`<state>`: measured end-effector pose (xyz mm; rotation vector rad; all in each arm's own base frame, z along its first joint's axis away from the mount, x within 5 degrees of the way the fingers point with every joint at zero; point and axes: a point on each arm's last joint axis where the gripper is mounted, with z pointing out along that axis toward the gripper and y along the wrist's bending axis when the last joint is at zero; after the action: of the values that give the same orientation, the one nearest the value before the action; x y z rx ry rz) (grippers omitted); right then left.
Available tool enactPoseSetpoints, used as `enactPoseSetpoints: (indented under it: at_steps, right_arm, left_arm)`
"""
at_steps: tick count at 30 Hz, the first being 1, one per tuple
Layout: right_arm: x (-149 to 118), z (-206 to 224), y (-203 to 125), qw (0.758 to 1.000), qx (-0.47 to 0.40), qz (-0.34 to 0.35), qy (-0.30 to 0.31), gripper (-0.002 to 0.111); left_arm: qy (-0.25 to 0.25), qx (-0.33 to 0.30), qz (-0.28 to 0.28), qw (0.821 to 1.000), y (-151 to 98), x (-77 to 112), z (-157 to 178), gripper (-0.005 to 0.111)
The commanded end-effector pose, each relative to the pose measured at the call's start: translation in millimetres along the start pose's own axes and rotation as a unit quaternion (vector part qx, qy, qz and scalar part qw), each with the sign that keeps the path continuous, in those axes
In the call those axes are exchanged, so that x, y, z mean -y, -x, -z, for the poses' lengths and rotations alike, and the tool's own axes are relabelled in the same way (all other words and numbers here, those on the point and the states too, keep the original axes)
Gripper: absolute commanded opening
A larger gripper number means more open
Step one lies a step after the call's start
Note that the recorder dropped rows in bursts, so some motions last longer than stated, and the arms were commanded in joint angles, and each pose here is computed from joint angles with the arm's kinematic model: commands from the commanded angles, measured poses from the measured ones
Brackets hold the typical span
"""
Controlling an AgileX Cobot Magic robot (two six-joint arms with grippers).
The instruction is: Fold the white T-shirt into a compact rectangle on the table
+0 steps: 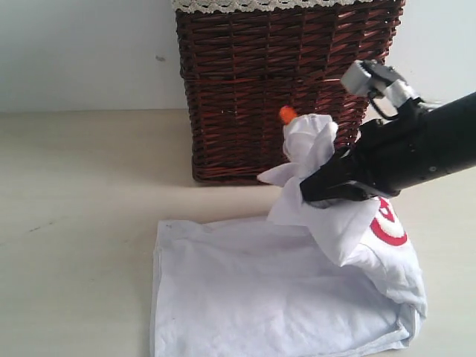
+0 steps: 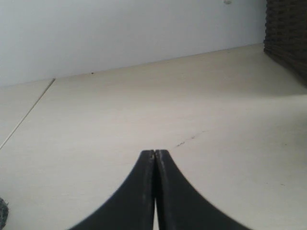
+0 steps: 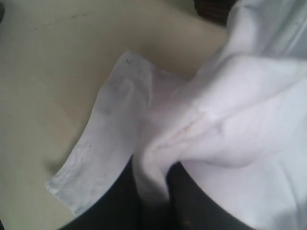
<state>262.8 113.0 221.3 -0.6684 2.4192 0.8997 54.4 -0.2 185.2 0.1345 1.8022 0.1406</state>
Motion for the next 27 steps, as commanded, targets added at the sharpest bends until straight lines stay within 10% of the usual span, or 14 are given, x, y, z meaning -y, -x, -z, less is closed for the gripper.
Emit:
enactPoseSetpoints:
  at_steps: [1,27]
  right_arm:
    - [-5.3,-22.0,-0.6,1.000,-0.015,0.002,0.002,0.000]
    - [-50.8,-130.1,-37.5,0.981,-0.089,0.164,-0.047,0.000]
  left_arm:
    - [0.001,0.006,0.001,1.000,0.0,0.0,0.1,0.001]
    - [0.001,0.006,0.001,1.000,0.0,0.0,0.1,0.001]
